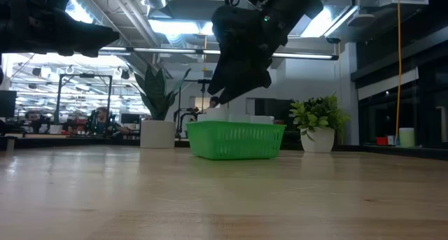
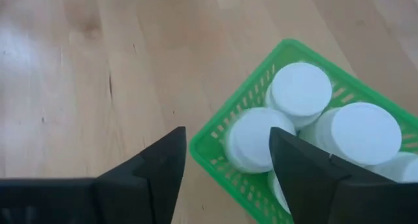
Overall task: Pick and place pill bottles into a basket
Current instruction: Return to Home Position
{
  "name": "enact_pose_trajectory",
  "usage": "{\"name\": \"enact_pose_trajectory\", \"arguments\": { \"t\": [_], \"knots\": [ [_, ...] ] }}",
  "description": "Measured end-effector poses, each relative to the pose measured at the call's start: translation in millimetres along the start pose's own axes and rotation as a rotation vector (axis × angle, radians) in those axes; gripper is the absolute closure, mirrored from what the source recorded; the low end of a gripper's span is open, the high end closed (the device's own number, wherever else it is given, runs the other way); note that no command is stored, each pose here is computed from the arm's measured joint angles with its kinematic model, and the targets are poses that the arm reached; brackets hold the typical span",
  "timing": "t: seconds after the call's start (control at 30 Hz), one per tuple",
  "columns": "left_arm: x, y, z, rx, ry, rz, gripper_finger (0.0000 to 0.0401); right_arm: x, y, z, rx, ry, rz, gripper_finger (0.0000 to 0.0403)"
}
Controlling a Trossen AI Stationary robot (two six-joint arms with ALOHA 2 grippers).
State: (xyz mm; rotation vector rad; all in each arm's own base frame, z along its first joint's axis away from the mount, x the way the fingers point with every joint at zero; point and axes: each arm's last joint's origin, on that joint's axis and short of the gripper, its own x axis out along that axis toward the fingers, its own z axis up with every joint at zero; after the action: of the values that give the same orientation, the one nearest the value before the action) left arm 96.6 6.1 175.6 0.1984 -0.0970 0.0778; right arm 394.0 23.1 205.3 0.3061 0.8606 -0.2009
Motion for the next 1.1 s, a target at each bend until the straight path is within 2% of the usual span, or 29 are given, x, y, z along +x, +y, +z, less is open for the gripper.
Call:
{"name": "enact_pose_trajectory", "arguments": {
  "t": [0.23, 0.37, 0.47, 0.63, 0.77, 0.83, 0.93, 1.0, 1.1],
  "knots": [
    [0, 0, 0, 0.0, 0.0, 0.0, 0.0283, -1, 1, 1, 0.012, -0.001, 0.001, 0.0152],
    [0, 0, 0, 0.0, 0.0, 0.0, 0.0281, -13, 14, 17, 0.001, -0.058, 0.036, 0.0148],
    [0, 0, 0, 0.0, 0.0, 0.0, 0.0282, -39, 35, 36, -0.053, -0.143, 0.078, 0.0151],
    [0, 0, 0, 0.0, 0.0, 0.0, 0.0281, -99, 77, 58, -0.233, -0.232, 0.037, 0.0162],
    [0, 0, 0, 0.0, 0.002, 0.0, 0.028, -150, 96, 68, -0.37, -0.323, 0.035, 0.0171],
    [0, 0, -1, 0.0, 0.006, -0.001, 0.028, -172, 93, 70, -0.381, -0.37, 0.051, 0.0174],
    [0, 0, -1, 0.0, 0.009, -0.001, 0.0283, -199, 71, 62, -0.373, -0.391, 0.027, 0.0176],
    [0, 0, -1, 0.0, 0.008, -0.002, 0.0285, -214, 50, 48, -0.352, -0.392, 0.005, 0.0176],
    [0, 0, -1, 0.0, 0.008, -0.002, 0.0284, -229, 15, 12, -0.303, -0.407, -0.015, 0.0176]
  ]
}}
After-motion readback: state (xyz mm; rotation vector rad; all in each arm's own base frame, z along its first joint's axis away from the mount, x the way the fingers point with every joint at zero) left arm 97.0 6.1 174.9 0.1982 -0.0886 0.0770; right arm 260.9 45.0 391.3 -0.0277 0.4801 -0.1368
